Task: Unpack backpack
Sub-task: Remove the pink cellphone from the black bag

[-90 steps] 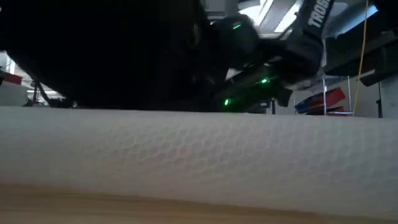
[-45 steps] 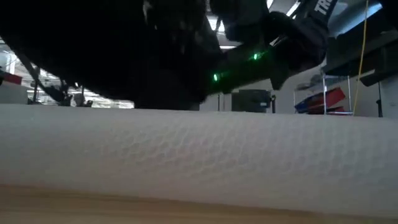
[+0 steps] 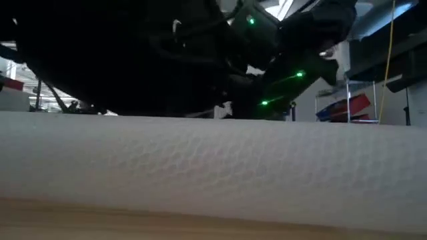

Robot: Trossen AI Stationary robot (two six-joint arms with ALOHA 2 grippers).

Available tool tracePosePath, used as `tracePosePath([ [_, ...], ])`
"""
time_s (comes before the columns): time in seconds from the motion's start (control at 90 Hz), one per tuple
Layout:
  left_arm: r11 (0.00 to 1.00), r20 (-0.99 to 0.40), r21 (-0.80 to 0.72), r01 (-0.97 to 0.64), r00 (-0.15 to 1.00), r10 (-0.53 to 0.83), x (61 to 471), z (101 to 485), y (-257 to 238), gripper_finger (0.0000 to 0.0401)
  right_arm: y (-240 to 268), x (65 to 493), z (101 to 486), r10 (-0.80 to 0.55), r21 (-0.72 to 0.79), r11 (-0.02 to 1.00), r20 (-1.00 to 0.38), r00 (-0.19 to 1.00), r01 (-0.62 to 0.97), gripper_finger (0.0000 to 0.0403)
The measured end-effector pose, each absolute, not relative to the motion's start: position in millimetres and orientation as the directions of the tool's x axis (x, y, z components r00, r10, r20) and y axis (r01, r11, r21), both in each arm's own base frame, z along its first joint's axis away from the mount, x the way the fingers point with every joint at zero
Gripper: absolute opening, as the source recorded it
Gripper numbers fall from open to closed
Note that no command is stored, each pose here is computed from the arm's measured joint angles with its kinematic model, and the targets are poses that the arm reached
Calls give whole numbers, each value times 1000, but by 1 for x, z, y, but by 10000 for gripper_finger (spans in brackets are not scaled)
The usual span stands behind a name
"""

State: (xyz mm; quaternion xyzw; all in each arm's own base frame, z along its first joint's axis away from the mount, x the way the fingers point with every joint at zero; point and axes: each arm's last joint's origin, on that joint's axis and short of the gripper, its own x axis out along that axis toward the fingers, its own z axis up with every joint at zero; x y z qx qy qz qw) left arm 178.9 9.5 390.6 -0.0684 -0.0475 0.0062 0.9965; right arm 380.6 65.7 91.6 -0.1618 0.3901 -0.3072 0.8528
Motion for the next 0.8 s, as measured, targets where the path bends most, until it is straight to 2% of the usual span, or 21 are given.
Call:
tracePosePath([
  [0.133, 991, 87, -132, -7, 996, 19, 179, 390, 10, 0, 64, 370, 89, -618, -482, 785, -648, 444, 389, 0],
  [0.278, 997, 42, -53, -52, 998, 54, 180, 385, 11, 0, 65, 371, 89, -608, -469, 793, -646, 461, 389, 0],
  [0.478, 972, -284, 112, -206, 931, 230, 192, 343, 17, 0, 66, 373, 88, -601, -460, 798, -643, 474, 388, 0],
  [0.667, 971, -506, 112, -213, 828, 240, 212, 303, 18, 0, 66, 373, 88, -592, -449, 805, -647, 481, 388, 0],
  [0.733, 947, -515, 168, -273, 795, 320, 217, 298, 18, 0, 67, 374, 88, -586, -438, 810, -648, 487, 390, 0],
  [0.8, 892, -430, 256, -373, 782, 451, 219, 305, 17, 0, 69, 374, 88, -581, -431, 813, -644, 497, 392, 0],
])
